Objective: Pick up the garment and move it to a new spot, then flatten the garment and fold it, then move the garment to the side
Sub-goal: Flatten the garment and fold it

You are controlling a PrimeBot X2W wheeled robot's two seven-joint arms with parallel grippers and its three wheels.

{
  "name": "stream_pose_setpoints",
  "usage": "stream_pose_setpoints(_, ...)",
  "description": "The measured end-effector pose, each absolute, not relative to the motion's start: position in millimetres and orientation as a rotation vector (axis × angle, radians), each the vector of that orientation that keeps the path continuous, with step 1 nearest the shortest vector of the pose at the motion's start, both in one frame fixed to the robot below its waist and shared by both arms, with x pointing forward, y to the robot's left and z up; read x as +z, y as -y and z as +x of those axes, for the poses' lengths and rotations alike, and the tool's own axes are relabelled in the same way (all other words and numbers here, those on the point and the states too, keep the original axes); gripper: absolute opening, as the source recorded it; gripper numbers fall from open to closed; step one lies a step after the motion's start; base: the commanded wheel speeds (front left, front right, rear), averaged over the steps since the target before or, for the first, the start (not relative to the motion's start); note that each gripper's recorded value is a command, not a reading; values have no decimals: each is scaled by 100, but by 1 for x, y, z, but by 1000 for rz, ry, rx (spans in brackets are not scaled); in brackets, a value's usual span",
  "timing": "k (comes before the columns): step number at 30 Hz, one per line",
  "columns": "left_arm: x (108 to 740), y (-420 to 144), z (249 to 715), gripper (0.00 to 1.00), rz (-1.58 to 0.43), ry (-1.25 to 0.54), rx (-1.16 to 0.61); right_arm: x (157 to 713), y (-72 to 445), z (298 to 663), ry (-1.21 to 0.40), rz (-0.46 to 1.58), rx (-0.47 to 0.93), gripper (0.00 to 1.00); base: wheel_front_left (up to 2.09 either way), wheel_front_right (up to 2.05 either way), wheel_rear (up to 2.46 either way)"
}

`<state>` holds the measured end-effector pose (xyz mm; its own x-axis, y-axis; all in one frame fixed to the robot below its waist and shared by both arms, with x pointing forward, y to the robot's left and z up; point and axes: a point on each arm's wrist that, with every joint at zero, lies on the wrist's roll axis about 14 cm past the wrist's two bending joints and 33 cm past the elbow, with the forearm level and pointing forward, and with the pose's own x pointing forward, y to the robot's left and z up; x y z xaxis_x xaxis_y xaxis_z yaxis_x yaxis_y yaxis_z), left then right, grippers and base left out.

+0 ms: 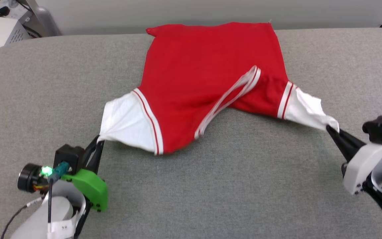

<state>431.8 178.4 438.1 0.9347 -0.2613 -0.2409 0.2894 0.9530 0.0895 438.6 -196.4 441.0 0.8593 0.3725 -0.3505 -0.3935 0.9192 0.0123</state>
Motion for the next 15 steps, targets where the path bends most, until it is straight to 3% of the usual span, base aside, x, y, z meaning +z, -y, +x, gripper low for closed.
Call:
stream_pose_setpoints(6, 422, -199, 386, 0, 89, -290, -193, 411, 217, 377, -451, -1, 321, 0, 0, 0, 0)
stream_pose_setpoints(15, 405, -217, 332, 0, 37, -353, -98, 382, 231, 311, -561, 106, 218, 0, 0, 0, 0)
